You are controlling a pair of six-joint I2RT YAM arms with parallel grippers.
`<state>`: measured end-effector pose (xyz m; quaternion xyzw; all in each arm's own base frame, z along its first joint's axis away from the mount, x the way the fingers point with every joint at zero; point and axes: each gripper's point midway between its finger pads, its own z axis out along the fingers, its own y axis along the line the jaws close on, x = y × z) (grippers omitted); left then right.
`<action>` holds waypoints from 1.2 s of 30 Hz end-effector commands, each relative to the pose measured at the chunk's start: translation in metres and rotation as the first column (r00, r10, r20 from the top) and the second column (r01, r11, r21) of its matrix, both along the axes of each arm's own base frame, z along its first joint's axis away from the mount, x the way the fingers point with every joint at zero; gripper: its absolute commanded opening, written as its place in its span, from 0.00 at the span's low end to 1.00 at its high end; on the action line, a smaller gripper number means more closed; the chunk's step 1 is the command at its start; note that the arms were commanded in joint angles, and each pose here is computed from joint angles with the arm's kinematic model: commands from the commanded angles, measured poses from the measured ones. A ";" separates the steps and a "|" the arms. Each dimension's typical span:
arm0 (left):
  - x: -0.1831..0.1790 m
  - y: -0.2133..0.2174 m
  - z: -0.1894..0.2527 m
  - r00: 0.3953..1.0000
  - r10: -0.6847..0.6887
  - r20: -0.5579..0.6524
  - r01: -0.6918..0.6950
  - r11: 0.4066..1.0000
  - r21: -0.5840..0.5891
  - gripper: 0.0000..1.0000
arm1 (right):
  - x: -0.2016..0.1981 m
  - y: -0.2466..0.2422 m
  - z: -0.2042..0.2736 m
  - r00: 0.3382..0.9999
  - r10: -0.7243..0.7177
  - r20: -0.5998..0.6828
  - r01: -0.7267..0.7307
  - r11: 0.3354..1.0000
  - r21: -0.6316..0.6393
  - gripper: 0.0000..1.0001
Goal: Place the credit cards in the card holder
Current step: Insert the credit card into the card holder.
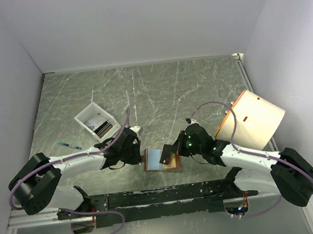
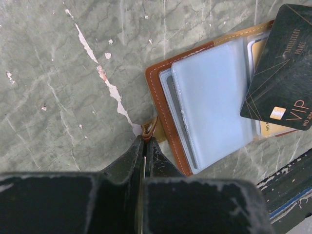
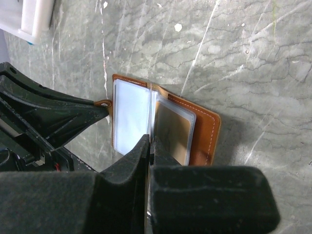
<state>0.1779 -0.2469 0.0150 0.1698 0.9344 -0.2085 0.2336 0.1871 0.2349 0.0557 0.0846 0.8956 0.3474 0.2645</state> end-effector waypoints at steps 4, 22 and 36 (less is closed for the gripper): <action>0.000 0.005 -0.008 1.000 0.016 0.001 -0.016 0.999 0.031 0.07 | -0.006 -0.004 -0.014 1.000 0.008 -0.017 -0.008 1.000 -0.006 0.00; -0.001 0.007 -0.009 0.999 0.031 -0.003 -0.031 0.999 0.033 0.07 | -0.009 -0.008 -0.015 1.000 -0.007 -0.003 0.007 1.000 0.011 0.00; 0.000 0.007 -0.013 0.999 0.047 -0.015 -0.047 0.998 0.042 0.07 | -0.014 0.001 -0.017 0.999 0.031 -0.022 -0.030 0.999 0.041 0.00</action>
